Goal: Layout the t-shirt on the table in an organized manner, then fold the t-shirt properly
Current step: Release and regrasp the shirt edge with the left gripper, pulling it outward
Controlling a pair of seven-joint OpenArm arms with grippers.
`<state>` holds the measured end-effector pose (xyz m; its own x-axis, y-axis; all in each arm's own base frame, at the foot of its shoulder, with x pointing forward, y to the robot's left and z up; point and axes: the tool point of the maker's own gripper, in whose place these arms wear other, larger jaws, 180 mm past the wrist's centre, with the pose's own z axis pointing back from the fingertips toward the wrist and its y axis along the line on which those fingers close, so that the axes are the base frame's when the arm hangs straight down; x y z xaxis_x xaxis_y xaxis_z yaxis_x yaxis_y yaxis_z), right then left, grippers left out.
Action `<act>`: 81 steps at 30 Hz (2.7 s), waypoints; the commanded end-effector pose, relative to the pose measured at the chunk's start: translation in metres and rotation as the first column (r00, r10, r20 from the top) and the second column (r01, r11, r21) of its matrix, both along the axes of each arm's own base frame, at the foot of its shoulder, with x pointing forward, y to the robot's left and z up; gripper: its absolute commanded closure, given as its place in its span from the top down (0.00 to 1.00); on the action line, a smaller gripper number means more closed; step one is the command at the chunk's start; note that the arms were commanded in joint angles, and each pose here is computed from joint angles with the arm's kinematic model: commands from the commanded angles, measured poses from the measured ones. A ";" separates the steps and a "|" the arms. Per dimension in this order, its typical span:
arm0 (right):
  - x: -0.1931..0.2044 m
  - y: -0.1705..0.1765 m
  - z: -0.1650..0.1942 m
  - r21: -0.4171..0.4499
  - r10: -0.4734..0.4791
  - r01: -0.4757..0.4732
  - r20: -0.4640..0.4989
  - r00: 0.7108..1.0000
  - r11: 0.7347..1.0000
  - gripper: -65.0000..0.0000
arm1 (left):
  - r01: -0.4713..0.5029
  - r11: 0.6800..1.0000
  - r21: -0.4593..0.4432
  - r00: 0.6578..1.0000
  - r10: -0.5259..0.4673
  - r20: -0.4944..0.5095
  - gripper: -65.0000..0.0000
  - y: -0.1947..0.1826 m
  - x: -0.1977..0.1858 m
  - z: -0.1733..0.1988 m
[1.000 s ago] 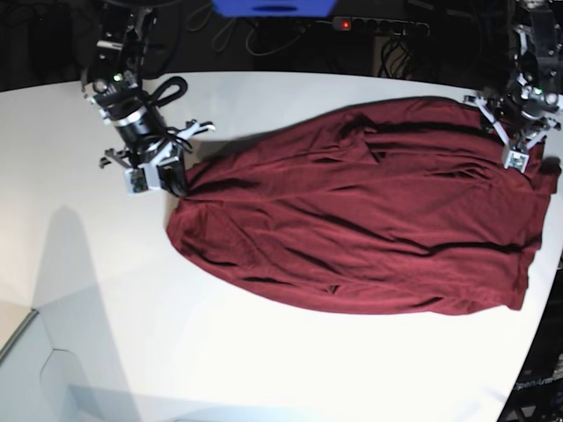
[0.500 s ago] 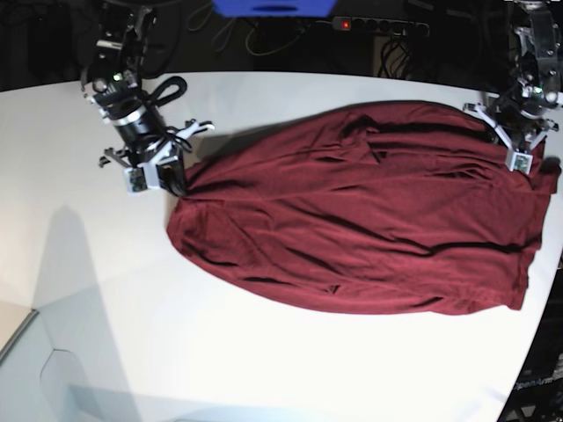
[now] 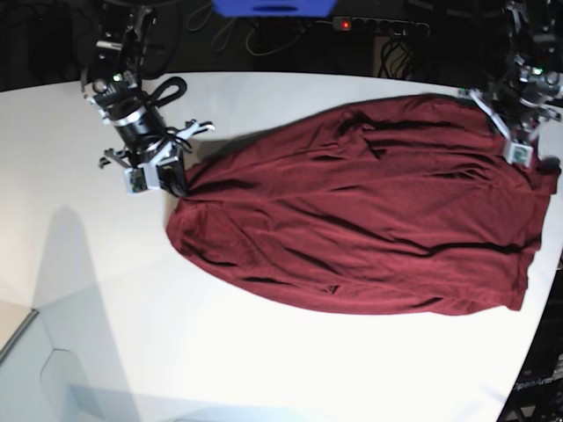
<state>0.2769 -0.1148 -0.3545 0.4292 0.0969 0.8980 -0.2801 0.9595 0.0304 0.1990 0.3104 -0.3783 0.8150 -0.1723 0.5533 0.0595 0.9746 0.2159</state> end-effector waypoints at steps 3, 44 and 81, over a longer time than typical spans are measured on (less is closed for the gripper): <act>0.008 0.000 0.016 0.020 -0.002 0.001 0.060 0.998 1.000 0.00 | 0.032 0.998 0.054 0.997 -0.036 0.075 0.00 0.009 0.015 0.045; 0.006 0.000 0.014 0.020 -0.002 0.001 0.055 0.998 1.000 0.00 | -0.049 0.992 -0.120 0.999 0.051 0.013 0.03 0.033 0.184 0.020; 0.009 0.003 0.016 0.026 0.000 -0.002 0.062 0.998 1.000 0.00 | -0.196 0.954 -0.226 0.970 0.222 0.096 0.65 0.039 0.025 -0.010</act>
<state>0.2792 -0.1133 -0.3528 0.4236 0.0946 0.9009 -0.2817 0.9590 0.0317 0.2151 0.3435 -0.4006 0.7742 0.1405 0.6172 -0.1647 0.9862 -0.0179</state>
